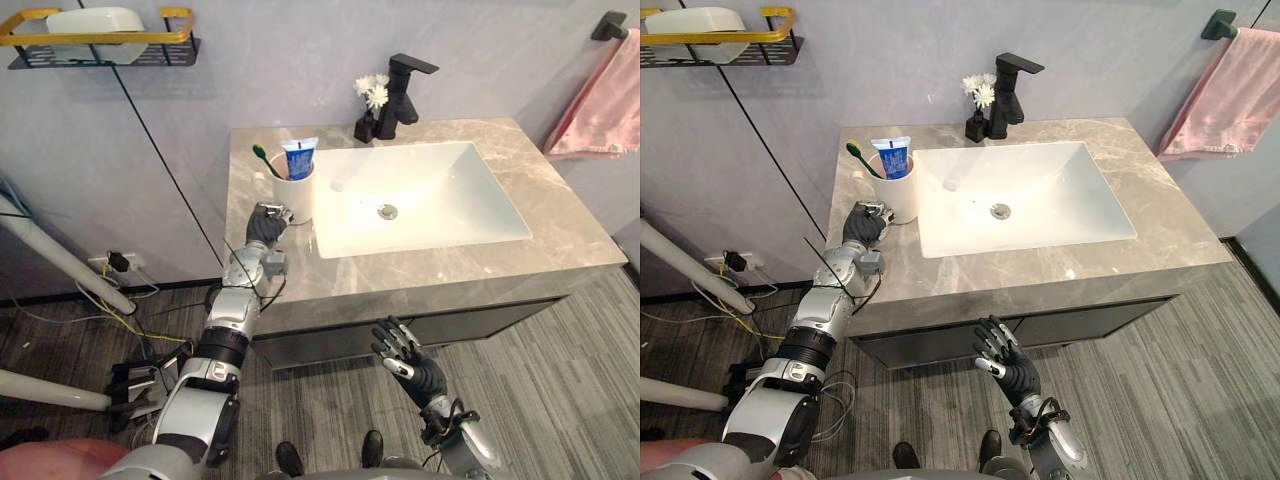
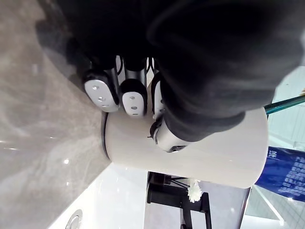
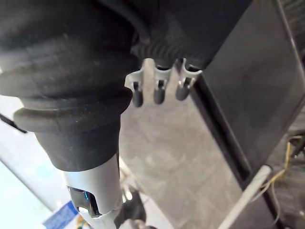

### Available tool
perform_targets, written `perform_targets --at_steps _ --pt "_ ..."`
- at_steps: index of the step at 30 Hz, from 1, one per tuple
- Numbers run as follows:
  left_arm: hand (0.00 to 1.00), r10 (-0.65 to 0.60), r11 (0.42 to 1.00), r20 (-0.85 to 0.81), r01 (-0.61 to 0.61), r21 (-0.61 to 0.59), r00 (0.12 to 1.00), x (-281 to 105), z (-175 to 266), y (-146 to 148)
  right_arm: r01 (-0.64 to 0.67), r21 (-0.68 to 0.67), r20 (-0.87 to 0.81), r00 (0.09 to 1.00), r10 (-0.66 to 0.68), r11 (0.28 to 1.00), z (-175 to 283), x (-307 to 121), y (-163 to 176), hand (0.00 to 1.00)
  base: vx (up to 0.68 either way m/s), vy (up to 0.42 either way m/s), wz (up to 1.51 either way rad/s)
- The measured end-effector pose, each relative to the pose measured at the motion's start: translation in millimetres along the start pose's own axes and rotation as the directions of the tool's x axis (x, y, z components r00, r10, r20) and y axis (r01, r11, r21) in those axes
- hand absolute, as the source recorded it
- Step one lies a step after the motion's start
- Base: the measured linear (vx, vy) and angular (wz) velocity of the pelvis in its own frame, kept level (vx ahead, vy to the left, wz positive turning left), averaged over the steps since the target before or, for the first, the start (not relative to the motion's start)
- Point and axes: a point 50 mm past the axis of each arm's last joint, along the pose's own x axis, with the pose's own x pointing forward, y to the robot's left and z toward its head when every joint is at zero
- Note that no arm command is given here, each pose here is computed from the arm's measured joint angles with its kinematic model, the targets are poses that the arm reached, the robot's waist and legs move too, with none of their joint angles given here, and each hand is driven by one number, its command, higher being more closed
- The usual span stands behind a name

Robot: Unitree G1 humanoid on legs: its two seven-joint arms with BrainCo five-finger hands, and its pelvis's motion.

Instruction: Organize washtable

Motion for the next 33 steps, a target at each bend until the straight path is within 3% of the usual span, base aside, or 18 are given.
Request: perform_targets --at_steps 18,33 --pt "1.00 -0.291 0.957 -0.054 0.291 -0.007 0.955 -42 -33 -53 0.003 -0.001 0.021 1.000 -0.003 1.000 5 10 1 0.00 0.00 0.007 0.06" --pt "1.00 -0.358 0.933 -0.045 0.359 0.016 0.933 -45 -30 -71 0.029 0.017 -0.020 0.999 -0.028 0.999 -3 7 -4 0.00 0.00 0.001 -0.02"
